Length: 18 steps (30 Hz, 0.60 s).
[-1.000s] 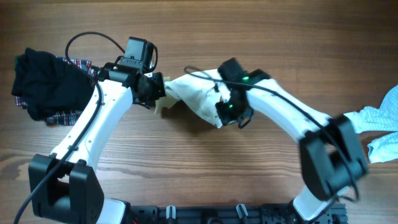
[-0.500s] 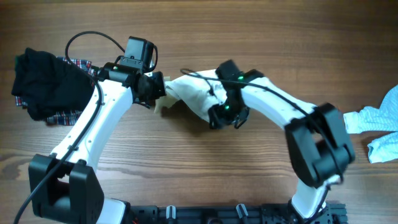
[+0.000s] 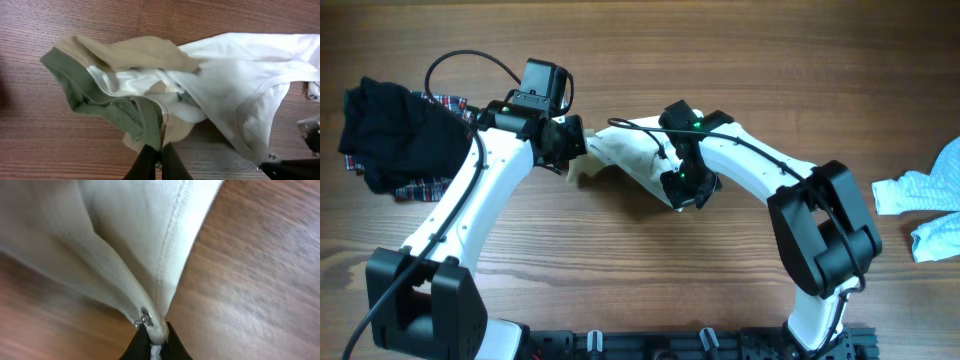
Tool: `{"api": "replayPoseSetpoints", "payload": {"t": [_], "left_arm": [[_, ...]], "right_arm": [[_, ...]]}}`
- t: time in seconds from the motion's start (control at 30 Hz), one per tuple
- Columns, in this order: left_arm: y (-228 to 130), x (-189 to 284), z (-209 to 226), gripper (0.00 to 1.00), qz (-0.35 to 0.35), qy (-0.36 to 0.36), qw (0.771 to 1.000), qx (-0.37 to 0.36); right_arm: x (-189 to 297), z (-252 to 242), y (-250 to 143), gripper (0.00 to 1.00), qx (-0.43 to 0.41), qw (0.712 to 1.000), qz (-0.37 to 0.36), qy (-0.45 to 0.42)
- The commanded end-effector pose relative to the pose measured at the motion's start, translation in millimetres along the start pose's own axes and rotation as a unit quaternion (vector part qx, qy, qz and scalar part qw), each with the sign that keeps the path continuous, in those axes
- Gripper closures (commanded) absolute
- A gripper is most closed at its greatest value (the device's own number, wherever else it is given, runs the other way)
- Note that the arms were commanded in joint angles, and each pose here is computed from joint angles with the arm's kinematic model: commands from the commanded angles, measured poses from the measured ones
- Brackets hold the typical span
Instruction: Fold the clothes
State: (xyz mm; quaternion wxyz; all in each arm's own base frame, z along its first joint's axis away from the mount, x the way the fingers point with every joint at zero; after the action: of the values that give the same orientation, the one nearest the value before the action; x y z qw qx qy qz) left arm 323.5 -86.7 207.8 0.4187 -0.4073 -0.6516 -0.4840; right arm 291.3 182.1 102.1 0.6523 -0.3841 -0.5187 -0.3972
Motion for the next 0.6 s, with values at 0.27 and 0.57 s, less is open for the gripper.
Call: {"api": "replayPoseSetpoints", "payload": {"t": [0.27,0.57], "left_arm": [[0,3,4,0.96,0.0,0.009,1.0,-0.014],[-3,3,5,0.96,0.01,0.013,1.0,-0.014]], "right_arm": [[123,-87,41,0.96,-0.095,0.941,-0.307,0.104],[153,-108,70,0.96,-0.115,0.886,-0.449,0.024]]}}
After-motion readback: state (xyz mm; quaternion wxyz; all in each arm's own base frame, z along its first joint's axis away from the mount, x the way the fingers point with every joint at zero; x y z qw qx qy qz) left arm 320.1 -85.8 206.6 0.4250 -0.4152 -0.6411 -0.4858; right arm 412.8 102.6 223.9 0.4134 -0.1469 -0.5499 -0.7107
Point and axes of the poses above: each gripper's point midway between its finger pads, its own x axis back along the fingers, its own z axis along the line the jaws close on, y = z × x, the point moved 10 cm from there along x, back along the fingers, and after that the axes turned 1 degree about x, right-handed, at the moved point
